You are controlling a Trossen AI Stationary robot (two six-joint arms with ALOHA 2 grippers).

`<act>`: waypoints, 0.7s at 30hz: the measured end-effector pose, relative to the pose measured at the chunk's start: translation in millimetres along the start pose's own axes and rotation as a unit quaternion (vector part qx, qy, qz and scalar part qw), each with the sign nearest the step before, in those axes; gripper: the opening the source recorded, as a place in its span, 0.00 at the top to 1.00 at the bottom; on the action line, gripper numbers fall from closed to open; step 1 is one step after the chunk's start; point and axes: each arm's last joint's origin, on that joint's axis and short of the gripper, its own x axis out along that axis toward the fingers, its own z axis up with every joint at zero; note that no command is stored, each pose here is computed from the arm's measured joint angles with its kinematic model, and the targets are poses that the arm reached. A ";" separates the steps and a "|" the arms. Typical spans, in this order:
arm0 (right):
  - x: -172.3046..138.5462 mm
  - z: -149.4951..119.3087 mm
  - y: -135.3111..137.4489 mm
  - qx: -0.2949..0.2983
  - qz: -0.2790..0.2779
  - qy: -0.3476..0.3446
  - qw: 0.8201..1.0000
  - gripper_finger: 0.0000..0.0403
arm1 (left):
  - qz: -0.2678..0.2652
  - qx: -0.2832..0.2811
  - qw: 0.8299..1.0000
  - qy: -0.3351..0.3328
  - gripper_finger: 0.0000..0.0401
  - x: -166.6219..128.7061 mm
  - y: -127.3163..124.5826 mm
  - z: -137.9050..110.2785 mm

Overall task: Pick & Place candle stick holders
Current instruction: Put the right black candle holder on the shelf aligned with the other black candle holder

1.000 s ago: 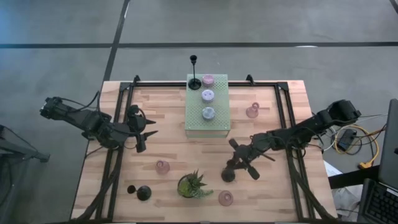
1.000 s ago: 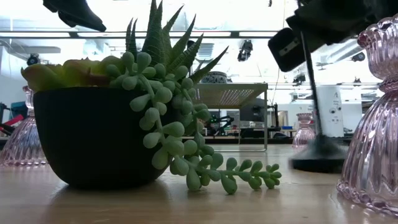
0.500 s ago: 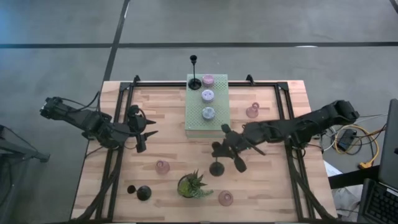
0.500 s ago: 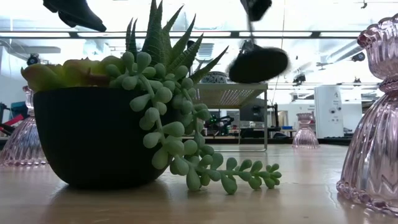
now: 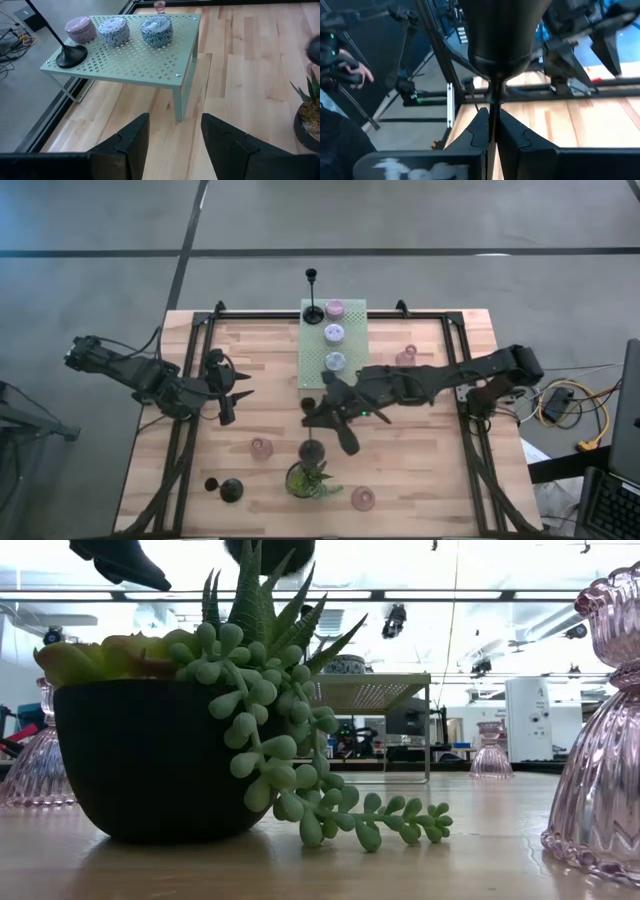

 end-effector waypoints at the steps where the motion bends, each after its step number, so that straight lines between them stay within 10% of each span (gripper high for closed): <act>1: 4.9 3.6 0.5 0.000 0.001 -0.004 1.000 0.98 | 0.000 0.000 1.000 0.000 0.54 0.0 0.0 0.0; 12: 26.0 14.4 -31.8 0.004 -0.072 -0.022 0.997 0.97 | -0.124 0.018 0.992 0.020 0.54 0.2 -8.6 1.1; 21: 18.9 29.5 -50.3 -0.009 -0.094 -0.046 0.994 0.97 | -0.198 0.037 0.973 -0.116 0.54 12.0 -27.3 34.7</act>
